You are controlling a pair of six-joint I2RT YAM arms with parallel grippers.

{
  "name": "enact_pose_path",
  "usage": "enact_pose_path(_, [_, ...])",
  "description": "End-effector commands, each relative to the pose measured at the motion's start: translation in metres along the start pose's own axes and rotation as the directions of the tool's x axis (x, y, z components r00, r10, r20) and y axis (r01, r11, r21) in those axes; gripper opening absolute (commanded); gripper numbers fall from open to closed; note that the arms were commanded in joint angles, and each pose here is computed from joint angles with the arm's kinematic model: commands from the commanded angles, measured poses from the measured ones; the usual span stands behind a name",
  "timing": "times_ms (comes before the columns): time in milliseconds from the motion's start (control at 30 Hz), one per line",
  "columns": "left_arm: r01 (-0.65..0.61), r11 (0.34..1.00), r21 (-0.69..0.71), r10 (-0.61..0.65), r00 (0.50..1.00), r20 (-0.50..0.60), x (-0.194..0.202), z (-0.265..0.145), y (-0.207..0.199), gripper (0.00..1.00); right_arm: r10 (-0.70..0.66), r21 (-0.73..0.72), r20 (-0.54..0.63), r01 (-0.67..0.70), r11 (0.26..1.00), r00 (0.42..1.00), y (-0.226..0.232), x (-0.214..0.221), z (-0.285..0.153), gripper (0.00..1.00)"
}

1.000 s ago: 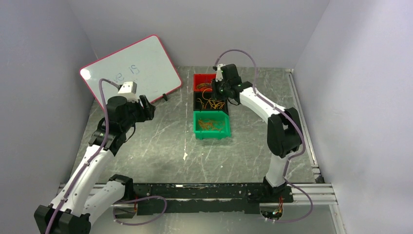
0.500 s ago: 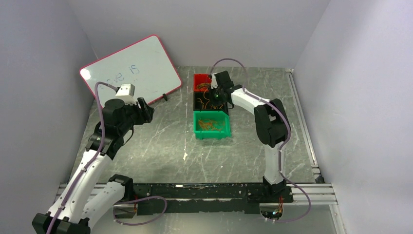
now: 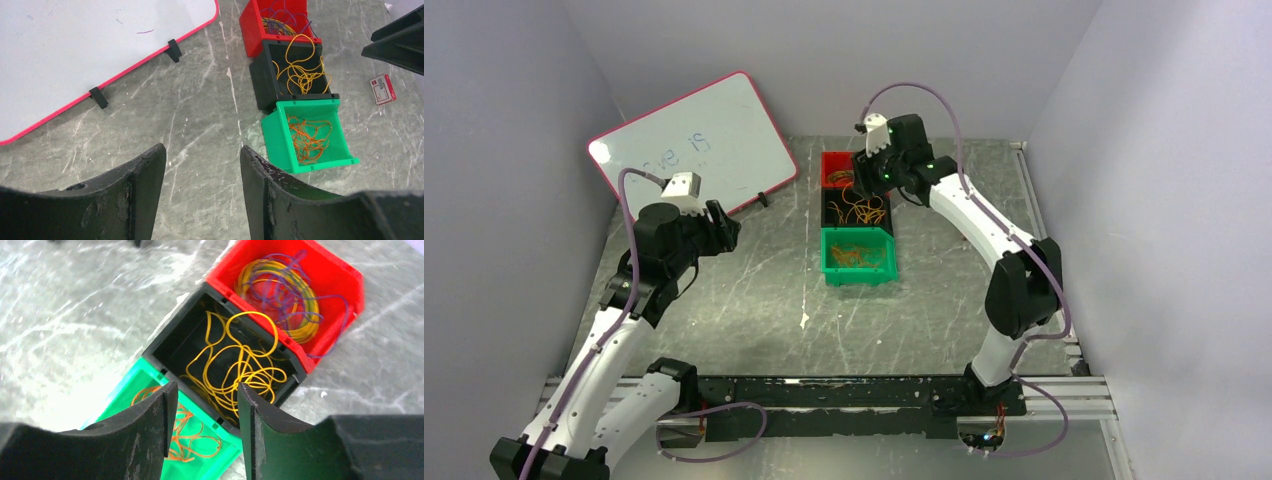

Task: Untangle the cables

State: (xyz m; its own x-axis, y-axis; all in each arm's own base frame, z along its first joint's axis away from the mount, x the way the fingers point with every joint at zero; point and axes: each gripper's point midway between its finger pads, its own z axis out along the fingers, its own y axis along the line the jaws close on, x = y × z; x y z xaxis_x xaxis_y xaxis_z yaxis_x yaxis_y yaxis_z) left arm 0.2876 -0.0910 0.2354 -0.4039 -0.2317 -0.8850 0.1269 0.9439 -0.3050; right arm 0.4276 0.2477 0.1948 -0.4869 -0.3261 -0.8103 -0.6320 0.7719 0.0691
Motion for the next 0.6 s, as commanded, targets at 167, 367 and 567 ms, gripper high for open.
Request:
enact_pose_path(167, [-0.016,1.0,0.027,0.015,1.0,0.018,-0.018,-0.008,-0.008,0.61,-0.297,-0.293,-0.232,0.224,0.929,0.926,0.035,0.056,-0.004,0.58])
enact_pose_path(367, [-0.019,1.0,0.01,0.019,0.999,0.039,-0.019,-0.015,-0.004,0.61,-0.416,-0.359,-0.283,0.307,0.881,0.864,0.052,0.078,0.0,0.63])
enact_pose_path(567, [-0.015,1.0,0.024,0.014,0.999,0.036,-0.021,-0.016,-0.007,0.61,-0.457,-0.367,-0.344,0.331,0.87,0.82,0.061,0.098,0.013,0.64])
